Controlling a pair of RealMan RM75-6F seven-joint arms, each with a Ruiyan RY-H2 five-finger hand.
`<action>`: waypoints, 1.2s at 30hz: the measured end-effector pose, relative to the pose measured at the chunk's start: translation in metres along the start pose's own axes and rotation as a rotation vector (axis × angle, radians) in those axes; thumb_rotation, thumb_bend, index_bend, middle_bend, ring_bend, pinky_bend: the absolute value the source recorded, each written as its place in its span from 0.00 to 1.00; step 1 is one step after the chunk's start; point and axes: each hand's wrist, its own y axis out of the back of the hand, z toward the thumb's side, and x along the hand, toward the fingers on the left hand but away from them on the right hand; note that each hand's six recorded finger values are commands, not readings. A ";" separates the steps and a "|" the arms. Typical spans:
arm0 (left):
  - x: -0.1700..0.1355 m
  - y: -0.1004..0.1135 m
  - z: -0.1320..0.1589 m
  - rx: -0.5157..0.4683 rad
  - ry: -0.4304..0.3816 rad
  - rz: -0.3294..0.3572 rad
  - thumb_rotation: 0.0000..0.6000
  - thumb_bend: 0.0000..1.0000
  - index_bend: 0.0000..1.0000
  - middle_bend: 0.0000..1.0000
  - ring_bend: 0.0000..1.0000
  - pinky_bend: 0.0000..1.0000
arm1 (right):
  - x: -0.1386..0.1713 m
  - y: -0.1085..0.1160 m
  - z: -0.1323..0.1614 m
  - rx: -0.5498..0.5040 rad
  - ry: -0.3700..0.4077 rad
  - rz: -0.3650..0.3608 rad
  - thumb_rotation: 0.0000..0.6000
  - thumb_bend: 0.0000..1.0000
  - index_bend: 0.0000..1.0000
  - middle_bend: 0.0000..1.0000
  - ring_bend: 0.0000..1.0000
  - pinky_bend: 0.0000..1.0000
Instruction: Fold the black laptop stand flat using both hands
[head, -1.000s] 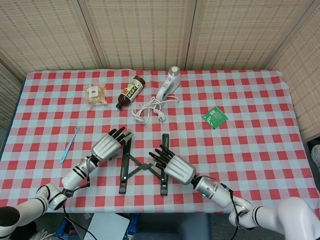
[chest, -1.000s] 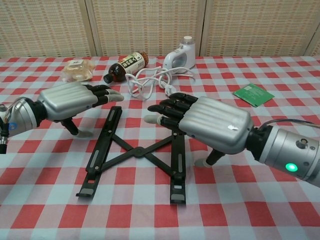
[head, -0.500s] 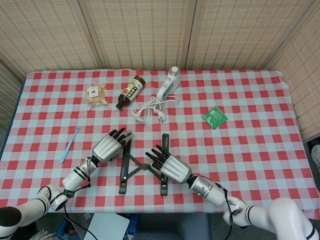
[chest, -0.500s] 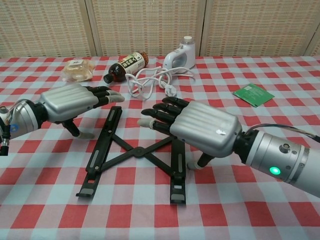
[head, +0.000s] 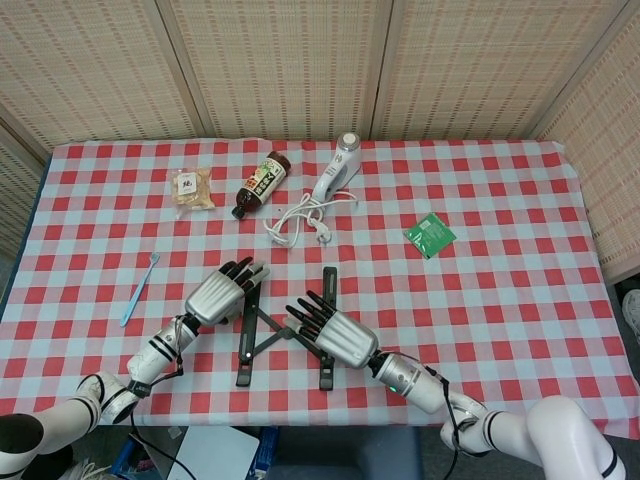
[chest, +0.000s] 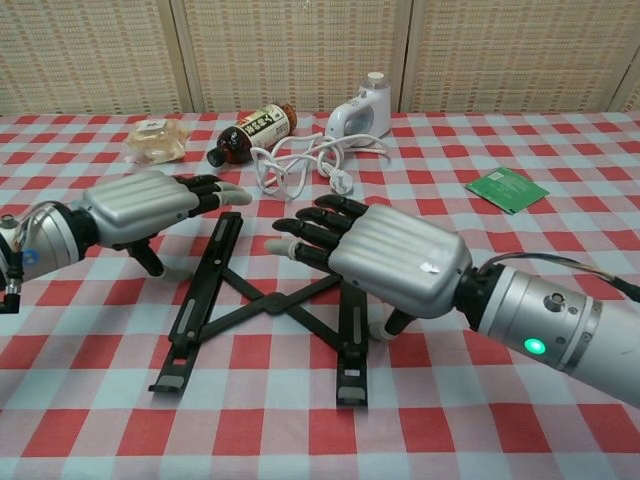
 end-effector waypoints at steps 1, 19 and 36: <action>0.000 0.000 0.001 -0.008 0.000 -0.001 1.00 0.22 0.00 0.00 0.00 0.20 | 0.000 0.001 0.000 0.000 0.000 -0.004 1.00 0.00 0.00 0.00 0.00 0.00; 0.000 0.005 0.013 -0.095 -0.017 -0.007 1.00 0.22 0.00 0.00 0.00 0.20 | -0.014 0.011 0.009 -0.024 -0.023 -0.123 1.00 0.00 0.00 0.00 0.00 0.00; 0.000 0.015 0.013 -0.113 0.008 -0.011 1.00 0.22 0.00 0.00 0.00 0.20 | -0.020 0.024 0.023 -0.057 0.002 -0.180 1.00 0.00 0.00 0.00 0.00 0.00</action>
